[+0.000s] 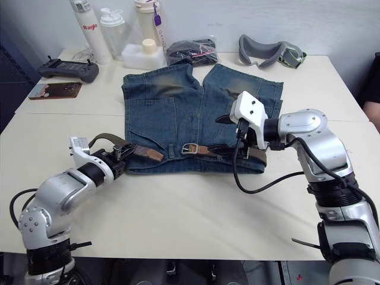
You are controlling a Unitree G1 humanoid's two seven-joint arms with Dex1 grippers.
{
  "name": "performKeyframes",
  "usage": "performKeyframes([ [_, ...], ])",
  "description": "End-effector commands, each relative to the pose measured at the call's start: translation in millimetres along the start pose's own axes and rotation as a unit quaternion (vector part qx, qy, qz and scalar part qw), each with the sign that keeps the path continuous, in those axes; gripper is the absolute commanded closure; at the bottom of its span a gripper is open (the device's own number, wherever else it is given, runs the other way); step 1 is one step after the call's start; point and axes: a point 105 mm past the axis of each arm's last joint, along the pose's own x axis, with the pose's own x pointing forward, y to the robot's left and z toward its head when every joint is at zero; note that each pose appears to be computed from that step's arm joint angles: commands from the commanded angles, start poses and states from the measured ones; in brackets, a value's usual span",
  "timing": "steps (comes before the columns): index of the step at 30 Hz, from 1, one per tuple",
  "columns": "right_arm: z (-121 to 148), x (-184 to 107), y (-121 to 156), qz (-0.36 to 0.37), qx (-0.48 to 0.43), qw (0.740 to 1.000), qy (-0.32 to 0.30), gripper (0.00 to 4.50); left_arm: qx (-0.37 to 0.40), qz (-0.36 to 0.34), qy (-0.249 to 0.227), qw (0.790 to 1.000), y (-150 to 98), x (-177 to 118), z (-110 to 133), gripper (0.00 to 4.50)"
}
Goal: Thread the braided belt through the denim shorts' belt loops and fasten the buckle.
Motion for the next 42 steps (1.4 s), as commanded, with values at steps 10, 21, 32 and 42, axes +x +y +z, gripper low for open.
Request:
performKeyframes([
  [10,12,-13,-10,-0.033,-0.023,0.999,0.002,0.09,0.02,-0.051,-0.043,0.998,-12,9,-5,4.5],
  [21,10,-14,-11,-0.039,-0.02,0.999,0.006,0.09,0.059,-0.024,-0.046,0.997,1,12,-5,4.5],
  [32,9,-12,-9,-0.033,-0.019,0.999,0.003,0.09,0.047,-0.004,-0.069,0.997,9,12,1,4.5],
  [42,10,-12,-10,-0.033,-0.022,0.999,0.005,0.09,0.028,-0.026,-0.049,0.998,4,30,-20,4.5],
])
